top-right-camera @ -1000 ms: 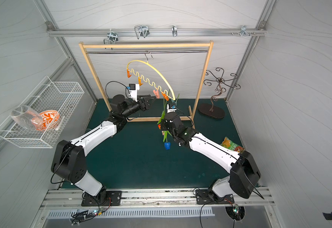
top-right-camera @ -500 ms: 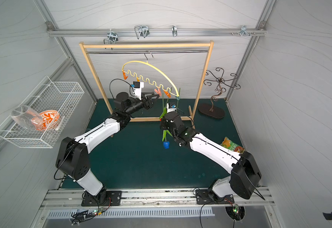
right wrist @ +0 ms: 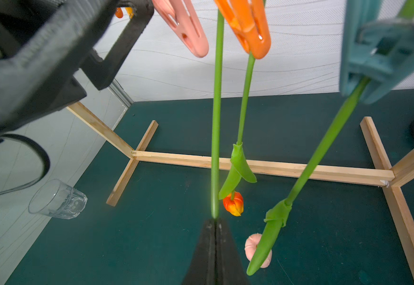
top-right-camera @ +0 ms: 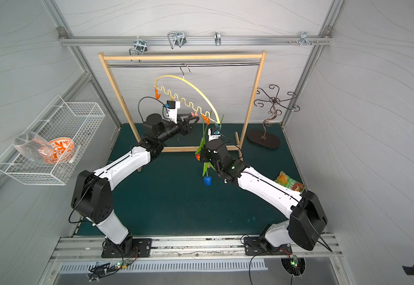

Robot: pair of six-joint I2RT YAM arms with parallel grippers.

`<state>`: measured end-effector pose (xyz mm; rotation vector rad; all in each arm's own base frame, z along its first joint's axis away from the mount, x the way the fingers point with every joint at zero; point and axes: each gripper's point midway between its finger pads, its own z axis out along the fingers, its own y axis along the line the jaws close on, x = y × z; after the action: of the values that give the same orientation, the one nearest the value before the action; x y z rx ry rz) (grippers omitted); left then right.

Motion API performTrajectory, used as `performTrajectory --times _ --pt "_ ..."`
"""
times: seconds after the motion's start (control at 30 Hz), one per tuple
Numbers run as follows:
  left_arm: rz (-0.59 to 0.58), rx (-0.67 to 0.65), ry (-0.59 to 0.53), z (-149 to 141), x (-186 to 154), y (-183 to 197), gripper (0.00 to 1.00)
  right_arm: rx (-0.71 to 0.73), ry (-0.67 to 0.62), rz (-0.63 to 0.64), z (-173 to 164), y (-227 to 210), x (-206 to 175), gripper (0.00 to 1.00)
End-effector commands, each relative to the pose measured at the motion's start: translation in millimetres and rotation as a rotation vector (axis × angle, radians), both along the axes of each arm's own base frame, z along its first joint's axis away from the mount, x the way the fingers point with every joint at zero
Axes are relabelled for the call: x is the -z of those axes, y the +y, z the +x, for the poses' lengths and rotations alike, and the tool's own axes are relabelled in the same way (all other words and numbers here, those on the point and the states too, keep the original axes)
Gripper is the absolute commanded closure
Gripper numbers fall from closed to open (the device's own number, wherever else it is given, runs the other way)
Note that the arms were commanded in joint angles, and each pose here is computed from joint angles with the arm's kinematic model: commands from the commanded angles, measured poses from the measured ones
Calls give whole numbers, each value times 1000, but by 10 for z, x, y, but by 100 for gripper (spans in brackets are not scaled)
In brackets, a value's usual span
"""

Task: Dry the flowers on a clothes hanger
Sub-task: Open the clamp at the hanger.

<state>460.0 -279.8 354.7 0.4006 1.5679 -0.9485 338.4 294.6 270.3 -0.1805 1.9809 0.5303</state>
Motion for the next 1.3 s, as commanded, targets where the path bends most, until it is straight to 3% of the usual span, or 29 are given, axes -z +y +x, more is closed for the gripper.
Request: performTrajectory --times 0.0,0.87,1.27 --pt "-12 -31 -76 32 -171 21 31 -2 -32 21 -13 -36 -150 100" --pt "7 -4 -119 240 -224 -108 35 -32 -53 -4 -7 3 -128 100" --pt "20 6 -124 277 -245 -74 50 -44 -60 -9 18 50 -122 100"
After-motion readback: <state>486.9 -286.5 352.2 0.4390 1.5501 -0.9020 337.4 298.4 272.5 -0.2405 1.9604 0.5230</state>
